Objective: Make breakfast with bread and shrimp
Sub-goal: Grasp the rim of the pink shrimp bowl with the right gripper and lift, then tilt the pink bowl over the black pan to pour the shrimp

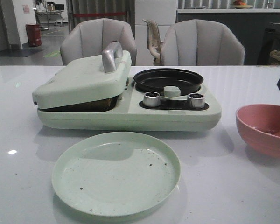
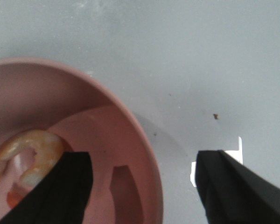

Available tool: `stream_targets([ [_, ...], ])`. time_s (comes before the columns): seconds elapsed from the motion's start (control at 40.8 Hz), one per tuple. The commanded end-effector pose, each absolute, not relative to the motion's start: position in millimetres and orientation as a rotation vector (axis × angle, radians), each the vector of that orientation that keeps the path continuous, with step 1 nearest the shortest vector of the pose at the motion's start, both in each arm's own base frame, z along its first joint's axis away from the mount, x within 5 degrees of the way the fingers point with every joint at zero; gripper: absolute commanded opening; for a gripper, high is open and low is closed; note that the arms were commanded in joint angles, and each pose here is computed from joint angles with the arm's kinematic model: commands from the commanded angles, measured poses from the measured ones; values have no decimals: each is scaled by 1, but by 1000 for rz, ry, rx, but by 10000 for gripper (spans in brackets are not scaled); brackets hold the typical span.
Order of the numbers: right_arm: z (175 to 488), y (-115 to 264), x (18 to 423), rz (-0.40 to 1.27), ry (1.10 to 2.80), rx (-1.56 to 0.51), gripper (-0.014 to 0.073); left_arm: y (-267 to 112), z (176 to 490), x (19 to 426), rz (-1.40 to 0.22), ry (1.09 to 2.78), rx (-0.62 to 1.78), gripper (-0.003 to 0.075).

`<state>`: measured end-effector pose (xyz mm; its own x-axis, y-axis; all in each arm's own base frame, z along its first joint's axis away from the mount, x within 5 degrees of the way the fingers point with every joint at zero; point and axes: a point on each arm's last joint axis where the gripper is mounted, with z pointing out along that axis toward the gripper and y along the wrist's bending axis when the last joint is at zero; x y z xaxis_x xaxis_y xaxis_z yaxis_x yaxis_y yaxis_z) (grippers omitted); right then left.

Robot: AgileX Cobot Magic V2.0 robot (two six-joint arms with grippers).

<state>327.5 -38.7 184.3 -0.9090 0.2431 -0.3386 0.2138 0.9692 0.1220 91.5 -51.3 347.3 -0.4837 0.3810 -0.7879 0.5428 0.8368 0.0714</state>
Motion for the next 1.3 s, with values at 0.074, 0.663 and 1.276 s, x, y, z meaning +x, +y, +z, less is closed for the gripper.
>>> stream_targets([
  [0.074, 197, -41, 341, 114, 2689, 312, 545, -53, 361, 93, -257, 2039, 642, 110],
  [0.663, 251, -37, 335, 83, 2628, 132, 36, -53, 361, 94, -258, 2038, 642, 110],
  [1.276, 421, 54, 343, -584, 2150, -236, 43, -53, 361, 94, -253, 2038, 643, 110],
])
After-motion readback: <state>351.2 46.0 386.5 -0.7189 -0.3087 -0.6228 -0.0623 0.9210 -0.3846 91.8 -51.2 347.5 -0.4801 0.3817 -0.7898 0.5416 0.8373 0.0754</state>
